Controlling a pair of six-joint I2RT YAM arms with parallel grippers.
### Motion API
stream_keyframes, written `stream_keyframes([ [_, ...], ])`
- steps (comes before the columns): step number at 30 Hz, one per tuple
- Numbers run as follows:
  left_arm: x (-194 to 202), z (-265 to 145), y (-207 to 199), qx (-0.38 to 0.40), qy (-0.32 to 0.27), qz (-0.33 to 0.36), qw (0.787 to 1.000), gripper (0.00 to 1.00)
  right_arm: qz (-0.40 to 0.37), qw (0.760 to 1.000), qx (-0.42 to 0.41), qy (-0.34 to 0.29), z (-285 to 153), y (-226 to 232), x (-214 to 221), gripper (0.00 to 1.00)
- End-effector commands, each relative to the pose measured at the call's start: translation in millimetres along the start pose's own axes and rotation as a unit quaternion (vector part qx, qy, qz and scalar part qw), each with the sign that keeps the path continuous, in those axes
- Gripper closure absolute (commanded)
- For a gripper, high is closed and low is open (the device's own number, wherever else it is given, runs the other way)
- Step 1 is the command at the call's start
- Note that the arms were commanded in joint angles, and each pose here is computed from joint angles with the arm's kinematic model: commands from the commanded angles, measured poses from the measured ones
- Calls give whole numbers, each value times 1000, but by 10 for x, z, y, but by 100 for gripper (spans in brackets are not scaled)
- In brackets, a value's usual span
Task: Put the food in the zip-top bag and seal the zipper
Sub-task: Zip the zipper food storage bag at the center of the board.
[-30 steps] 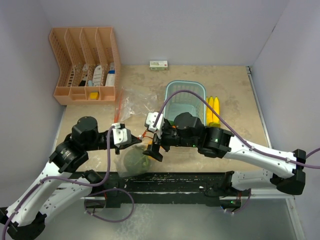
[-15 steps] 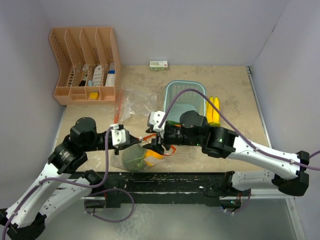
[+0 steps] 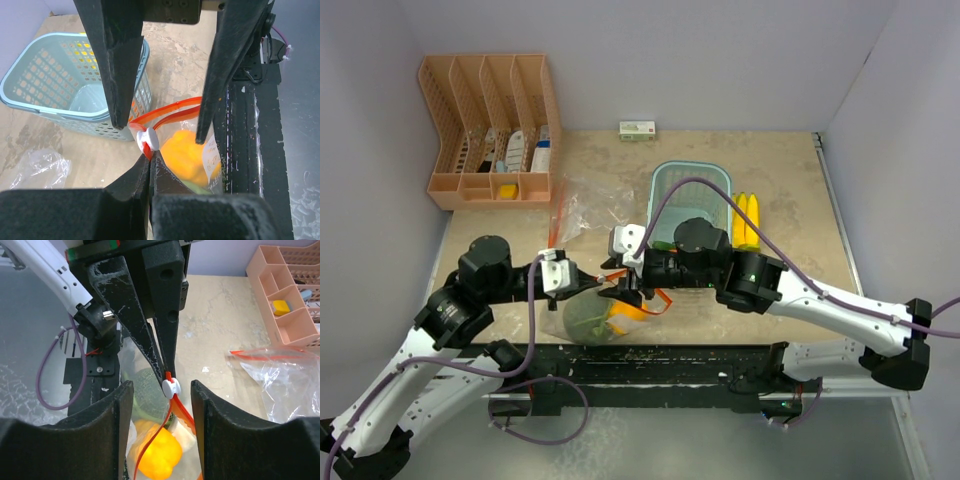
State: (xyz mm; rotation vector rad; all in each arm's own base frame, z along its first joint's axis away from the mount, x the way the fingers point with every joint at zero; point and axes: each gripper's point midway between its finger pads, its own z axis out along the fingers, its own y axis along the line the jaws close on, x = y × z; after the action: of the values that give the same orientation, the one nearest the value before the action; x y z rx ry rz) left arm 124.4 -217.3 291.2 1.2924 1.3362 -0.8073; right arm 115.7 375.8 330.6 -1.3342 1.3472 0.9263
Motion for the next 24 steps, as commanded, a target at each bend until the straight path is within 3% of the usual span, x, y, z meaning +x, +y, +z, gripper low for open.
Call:
stream_keyframes([
  [1,-306,-58,17,-3,-43,34,999,100,-18,999,-5,-40,46,-53,-264,51],
  [5,-289,-54,14,-2,-42,34,999,100,-16,999,-11,-38,85,-74,-237,56],
  [10,-281,-58,14,-4,-41,35,999,100,-14,999,-12,-43,83,-92,-254,69],
  [14,-273,-58,19,-5,-40,34,999,100,-10,999,-17,-39,85,-93,-229,91],
  [16,-273,-61,23,-7,-40,35,999,100,-6,999,-18,-36,84,-96,-203,97],
  [24,-360,-113,67,-28,-53,41,997,100,18,1000,12,-18,6,-205,-60,100],
])
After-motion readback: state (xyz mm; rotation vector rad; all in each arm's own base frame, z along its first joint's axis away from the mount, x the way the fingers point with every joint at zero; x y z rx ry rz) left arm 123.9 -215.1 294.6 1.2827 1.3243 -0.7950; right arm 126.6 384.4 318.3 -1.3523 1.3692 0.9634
